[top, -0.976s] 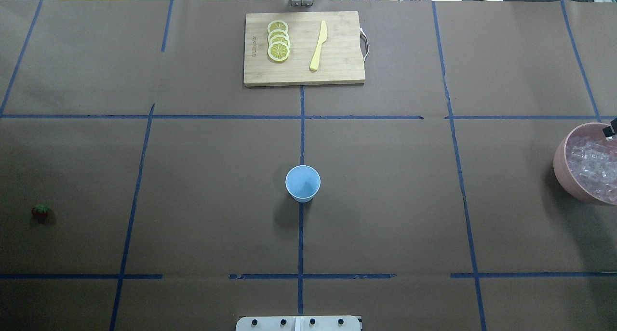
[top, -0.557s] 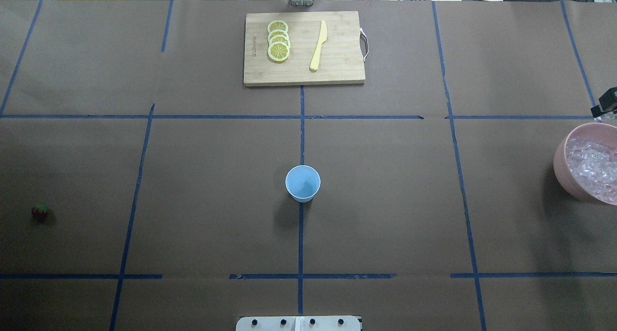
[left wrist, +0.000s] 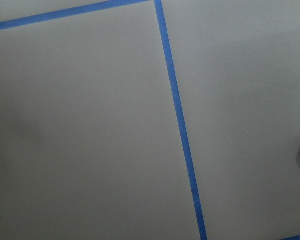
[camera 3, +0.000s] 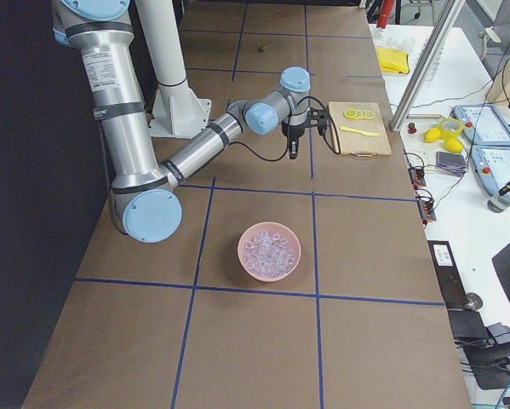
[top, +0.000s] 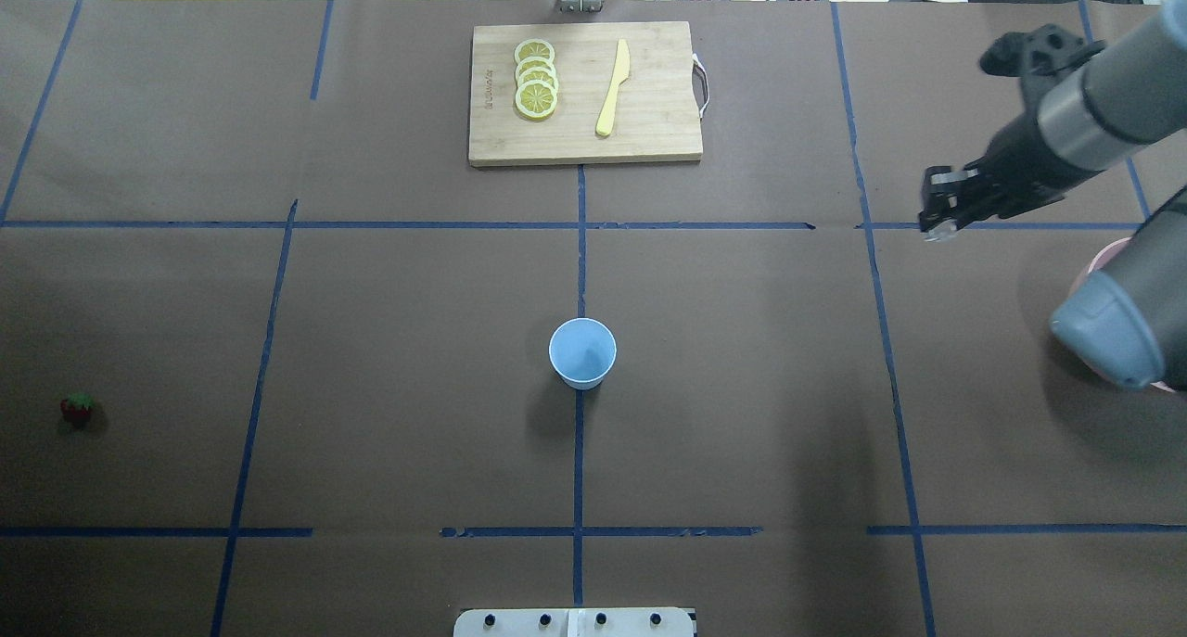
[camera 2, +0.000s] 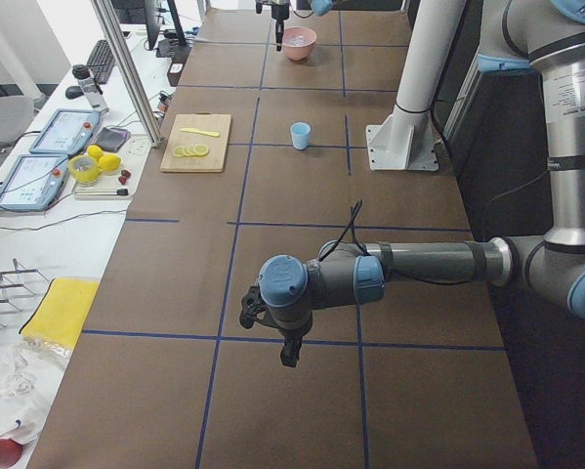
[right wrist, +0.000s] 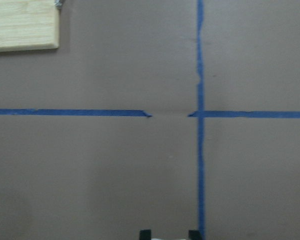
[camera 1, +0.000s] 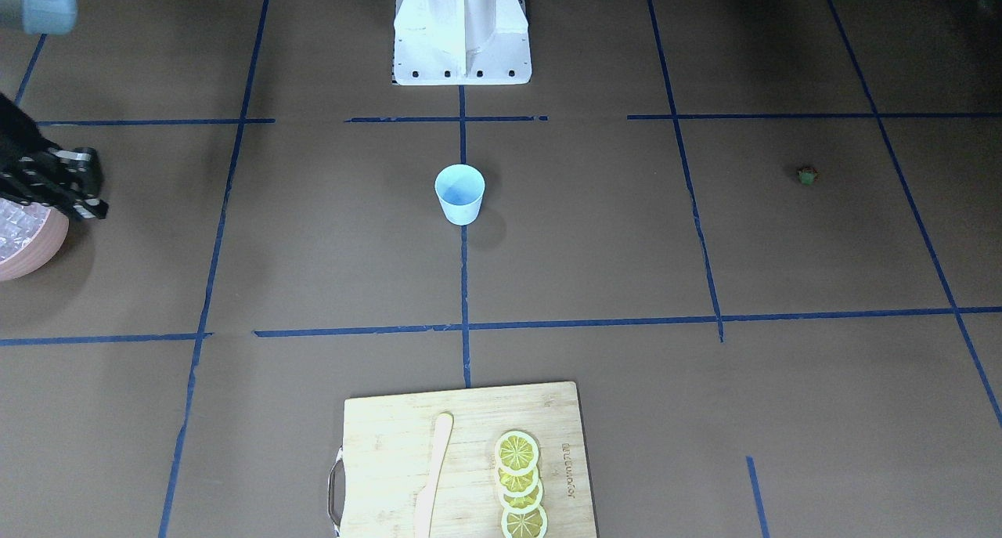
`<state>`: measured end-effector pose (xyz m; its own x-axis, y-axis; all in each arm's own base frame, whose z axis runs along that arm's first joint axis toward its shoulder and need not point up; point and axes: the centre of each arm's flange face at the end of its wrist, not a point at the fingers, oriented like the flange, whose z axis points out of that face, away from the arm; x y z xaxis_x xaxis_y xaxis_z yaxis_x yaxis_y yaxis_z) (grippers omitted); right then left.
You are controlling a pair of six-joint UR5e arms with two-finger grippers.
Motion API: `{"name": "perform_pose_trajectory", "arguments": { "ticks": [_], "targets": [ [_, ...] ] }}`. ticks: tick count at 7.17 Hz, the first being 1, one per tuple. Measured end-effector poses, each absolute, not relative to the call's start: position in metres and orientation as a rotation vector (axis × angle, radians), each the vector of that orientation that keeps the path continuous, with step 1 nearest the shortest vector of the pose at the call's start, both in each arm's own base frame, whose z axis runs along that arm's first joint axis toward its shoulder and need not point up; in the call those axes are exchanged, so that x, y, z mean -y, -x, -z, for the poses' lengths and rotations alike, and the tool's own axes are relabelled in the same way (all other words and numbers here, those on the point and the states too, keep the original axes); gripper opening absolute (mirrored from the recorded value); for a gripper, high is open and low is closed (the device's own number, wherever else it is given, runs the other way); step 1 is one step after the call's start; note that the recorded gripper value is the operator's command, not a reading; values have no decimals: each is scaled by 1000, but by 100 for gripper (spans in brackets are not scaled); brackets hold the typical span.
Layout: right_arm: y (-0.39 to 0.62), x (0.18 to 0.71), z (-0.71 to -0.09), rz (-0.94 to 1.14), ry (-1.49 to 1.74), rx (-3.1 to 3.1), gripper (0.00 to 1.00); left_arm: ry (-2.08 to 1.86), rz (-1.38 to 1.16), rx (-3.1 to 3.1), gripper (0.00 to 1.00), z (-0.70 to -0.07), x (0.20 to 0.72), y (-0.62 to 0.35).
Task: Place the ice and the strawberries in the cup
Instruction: 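Carry the ice cube with the right gripper over the light-blue cup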
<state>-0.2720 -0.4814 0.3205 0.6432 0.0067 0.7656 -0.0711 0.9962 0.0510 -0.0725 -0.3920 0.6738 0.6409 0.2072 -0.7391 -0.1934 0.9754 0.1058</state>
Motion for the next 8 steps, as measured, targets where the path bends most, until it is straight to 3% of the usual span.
{"name": "perform_pose_trajectory", "arguments": {
  "ticks": [6, 8],
  "targets": [
    [494, 403, -141, -185, -65, 841, 1, -11, -226, -847, 100, -678, 390, 72],
    [532, 388, -135, -205, -79, 817, 1, -9, -225, -847, 100, -679, 390, 72]
  ]
}}
